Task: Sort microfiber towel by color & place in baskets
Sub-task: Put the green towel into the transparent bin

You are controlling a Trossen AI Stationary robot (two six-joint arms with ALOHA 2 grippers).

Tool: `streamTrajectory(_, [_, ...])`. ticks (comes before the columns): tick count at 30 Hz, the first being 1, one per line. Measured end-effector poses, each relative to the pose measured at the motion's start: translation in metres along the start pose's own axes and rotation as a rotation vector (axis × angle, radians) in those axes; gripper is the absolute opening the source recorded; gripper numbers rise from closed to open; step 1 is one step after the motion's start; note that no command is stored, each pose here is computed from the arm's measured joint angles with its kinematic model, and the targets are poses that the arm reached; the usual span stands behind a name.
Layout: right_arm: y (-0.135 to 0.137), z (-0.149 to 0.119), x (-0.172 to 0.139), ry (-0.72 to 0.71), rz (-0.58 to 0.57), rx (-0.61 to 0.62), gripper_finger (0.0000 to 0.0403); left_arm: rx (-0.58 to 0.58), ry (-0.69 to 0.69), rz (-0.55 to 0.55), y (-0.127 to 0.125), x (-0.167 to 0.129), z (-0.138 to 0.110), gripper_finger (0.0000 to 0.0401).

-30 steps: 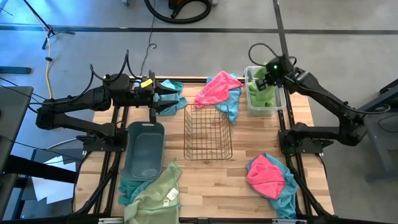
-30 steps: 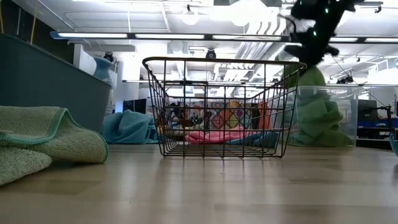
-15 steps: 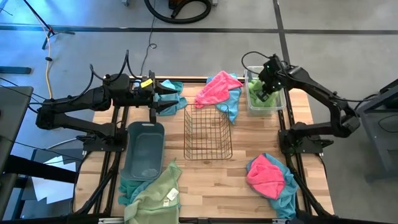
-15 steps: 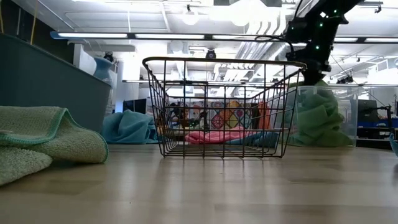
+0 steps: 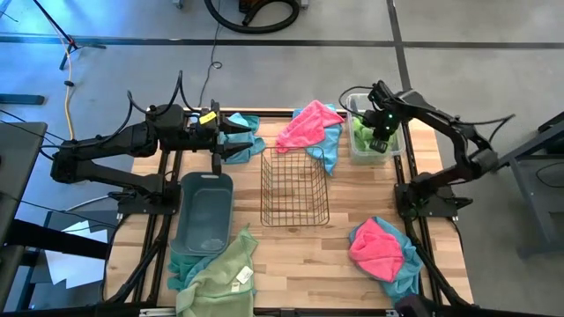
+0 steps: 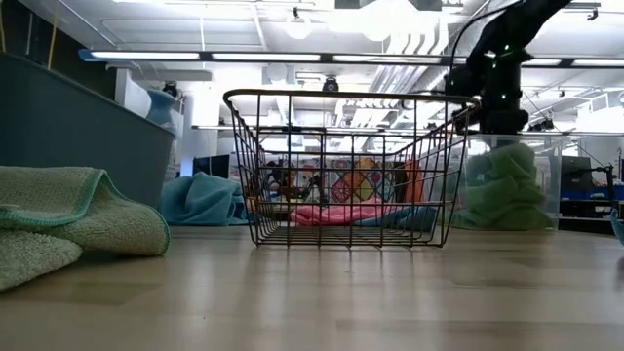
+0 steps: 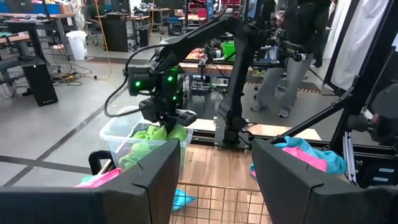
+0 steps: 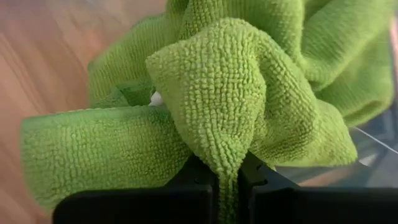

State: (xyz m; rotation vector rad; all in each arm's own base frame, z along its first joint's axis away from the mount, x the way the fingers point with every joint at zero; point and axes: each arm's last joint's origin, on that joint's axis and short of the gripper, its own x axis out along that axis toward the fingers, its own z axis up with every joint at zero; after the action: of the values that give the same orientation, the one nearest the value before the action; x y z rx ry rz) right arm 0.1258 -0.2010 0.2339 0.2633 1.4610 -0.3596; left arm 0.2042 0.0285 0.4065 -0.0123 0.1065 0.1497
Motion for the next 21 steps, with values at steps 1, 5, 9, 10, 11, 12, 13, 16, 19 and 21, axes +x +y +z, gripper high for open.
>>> streamTrajectory(1, [-0.001, 0.001, 0.003, 0.011, 0.008, -0.016, 0.0000, 0.000, 0.000, 0.000, 0.000, 0.000, 0.000, 0.0188])
streamTrajectory(5, [-0.006, 0.005, 0.015, 0.036, 0.033, -0.091, 0.0000, 0.000, -0.001, 0.002, 0.000, 0.000, 0.000, 0.0188])
streamTrajectory(9, [-0.009, 0.009, 0.025, 0.057, 0.053, -0.170, 0.0000, 0.000, -0.001, 0.003, 0.000, 0.000, 0.000, 0.0188])
streamTrajectory(10, [-0.009, 0.010, 0.027, 0.062, 0.064, -0.193, 0.0000, 0.000, -0.001, 0.004, 0.000, 0.000, 0.000, 0.0188])
streamTrajectory(11, [-0.010, 0.010, 0.029, 0.068, 0.076, -0.213, 0.0000, 0.000, 0.000, 0.010, 0.000, 0.000, 0.000, 0.0188])
streamTrajectory(12, [-0.010, 0.011, 0.032, 0.073, 0.090, -0.235, 0.0000, -0.001, -0.001, 0.021, 0.001, 0.000, 0.000, 0.0188])
streamTrajectory(13, [-0.010, 0.011, 0.034, 0.080, 0.104, -0.254, 0.0000, 0.000, -0.001, 0.028, 0.001, 0.000, 0.000, 0.0188])
streamTrajectory(16, [-0.010, 0.012, 0.042, 0.099, 0.153, -0.273, 0.0002, 0.001, -0.001, 0.043, 0.001, 0.000, 0.000, 0.0188])
streamTrajectory(19, [-0.010, 0.013, 0.047, 0.100, 0.190, -0.274, 0.0008, 0.000, -0.001, 0.050, 0.001, 0.000, 0.000, 0.0188])
streamTrajectory(21, [-0.010, 0.014, 0.048, 0.083, 0.199, -0.266, 0.0012, 0.000, -0.002, 0.050, 0.001, 0.000, 0.000, 0.0188])
